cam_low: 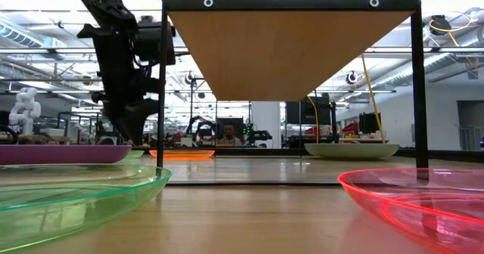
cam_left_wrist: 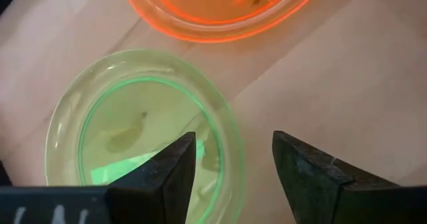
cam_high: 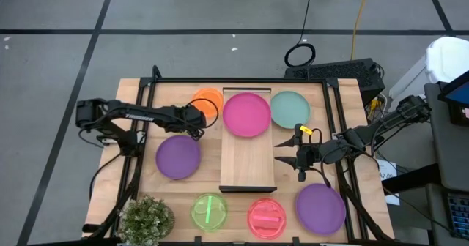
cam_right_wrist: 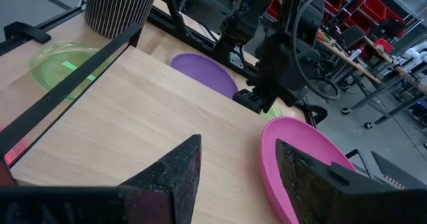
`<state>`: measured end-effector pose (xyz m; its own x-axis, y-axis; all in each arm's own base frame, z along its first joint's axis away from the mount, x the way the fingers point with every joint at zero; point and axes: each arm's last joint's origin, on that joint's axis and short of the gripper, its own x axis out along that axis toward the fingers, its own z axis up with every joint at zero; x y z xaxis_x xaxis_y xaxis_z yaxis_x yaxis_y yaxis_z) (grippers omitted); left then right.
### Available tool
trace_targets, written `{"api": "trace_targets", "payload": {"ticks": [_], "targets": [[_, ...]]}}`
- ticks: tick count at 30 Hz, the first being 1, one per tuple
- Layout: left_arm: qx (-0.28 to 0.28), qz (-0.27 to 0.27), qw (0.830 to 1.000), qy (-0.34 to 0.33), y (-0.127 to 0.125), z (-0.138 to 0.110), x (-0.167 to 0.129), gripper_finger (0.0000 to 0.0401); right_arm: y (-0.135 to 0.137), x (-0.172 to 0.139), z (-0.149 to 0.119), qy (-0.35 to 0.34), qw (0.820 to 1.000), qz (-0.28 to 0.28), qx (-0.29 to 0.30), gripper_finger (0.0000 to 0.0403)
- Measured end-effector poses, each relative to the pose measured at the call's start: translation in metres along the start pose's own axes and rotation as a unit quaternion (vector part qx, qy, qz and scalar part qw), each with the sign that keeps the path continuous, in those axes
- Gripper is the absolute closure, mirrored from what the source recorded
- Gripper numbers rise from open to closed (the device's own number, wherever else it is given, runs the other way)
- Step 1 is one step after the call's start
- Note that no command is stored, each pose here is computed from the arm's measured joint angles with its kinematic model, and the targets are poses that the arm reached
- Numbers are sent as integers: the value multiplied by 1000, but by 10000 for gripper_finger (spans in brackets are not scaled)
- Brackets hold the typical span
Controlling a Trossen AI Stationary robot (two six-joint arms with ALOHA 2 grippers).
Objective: Place and stack plates onto a shelf
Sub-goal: Put the transparent green plate on the shelf
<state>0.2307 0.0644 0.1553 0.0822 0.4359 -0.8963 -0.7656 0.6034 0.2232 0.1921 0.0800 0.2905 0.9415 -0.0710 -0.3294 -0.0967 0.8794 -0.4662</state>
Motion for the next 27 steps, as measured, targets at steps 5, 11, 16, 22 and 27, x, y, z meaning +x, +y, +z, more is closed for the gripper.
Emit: {"api": "trace_targets", "payload": {"ticks": [5, 11, 16, 22, 27], "targets": [[-3, 5, 1000, 6, -2, -1, 4, 197, 0, 0, 0, 0, 1000, 0, 0, 229], [-4, 22, 1000, 19, -2, 0, 16, 197, 0, 0, 0, 0, 1000, 0, 0, 229], [3, 26, 999, 34, -5, -2, 23, 202, 0, 0, 0, 1, 1000, 0, 3, 229], [6, 22, 999, 34, -7, -1, 25, 245, 0, 0, 0, 1, 1000, 1, 3, 229], [27, 26, 999, 37, -6, -2, 26, 303, 0, 0, 0, 1, 1000, 1, 3, 229]]}}
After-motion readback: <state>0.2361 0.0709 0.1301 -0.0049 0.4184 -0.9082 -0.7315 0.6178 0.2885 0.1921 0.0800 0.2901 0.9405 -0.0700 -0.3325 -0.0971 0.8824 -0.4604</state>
